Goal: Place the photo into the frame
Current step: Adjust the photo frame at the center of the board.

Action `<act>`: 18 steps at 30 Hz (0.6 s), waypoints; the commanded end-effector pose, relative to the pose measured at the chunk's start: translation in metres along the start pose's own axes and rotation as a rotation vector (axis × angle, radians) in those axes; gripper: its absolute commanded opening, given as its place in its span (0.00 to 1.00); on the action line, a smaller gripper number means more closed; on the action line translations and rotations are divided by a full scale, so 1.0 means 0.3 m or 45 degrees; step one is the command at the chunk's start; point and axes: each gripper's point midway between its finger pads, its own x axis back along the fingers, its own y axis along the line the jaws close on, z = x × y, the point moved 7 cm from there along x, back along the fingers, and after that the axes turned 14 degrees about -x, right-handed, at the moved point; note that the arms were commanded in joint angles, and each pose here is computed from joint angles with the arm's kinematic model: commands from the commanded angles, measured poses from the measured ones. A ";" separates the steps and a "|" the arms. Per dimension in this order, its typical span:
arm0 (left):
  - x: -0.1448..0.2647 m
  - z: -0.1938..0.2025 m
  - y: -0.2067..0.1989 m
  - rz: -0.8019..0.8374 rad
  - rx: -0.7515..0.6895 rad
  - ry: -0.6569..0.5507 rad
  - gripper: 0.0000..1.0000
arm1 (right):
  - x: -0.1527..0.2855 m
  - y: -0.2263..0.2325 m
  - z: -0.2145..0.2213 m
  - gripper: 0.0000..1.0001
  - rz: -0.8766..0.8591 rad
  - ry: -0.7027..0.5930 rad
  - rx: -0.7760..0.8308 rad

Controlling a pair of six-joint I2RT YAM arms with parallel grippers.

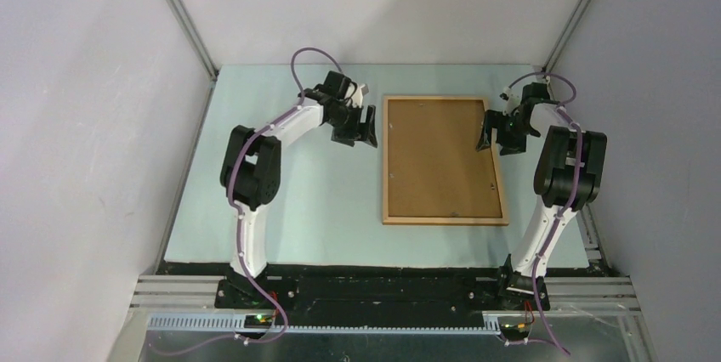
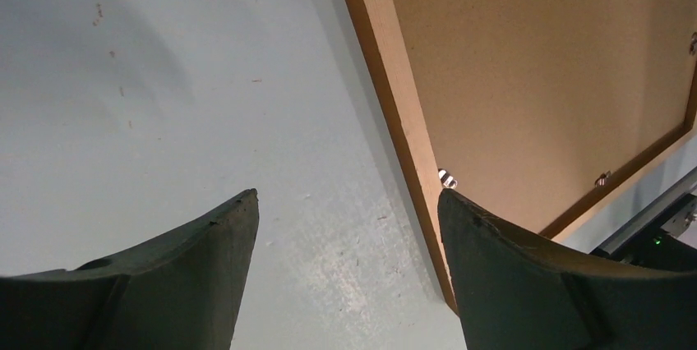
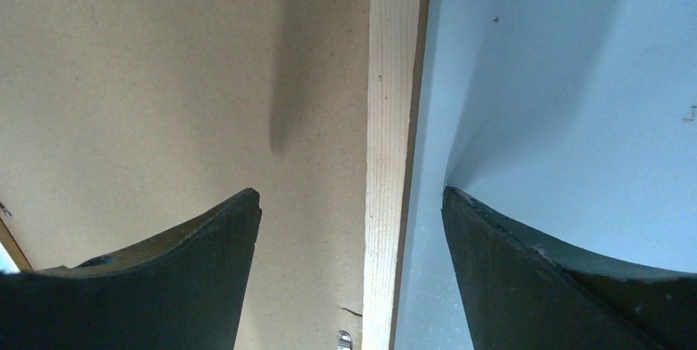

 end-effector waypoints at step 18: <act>-0.108 0.042 -0.027 -0.016 0.049 0.002 0.84 | -0.058 0.173 0.135 0.68 -0.251 0.149 -0.016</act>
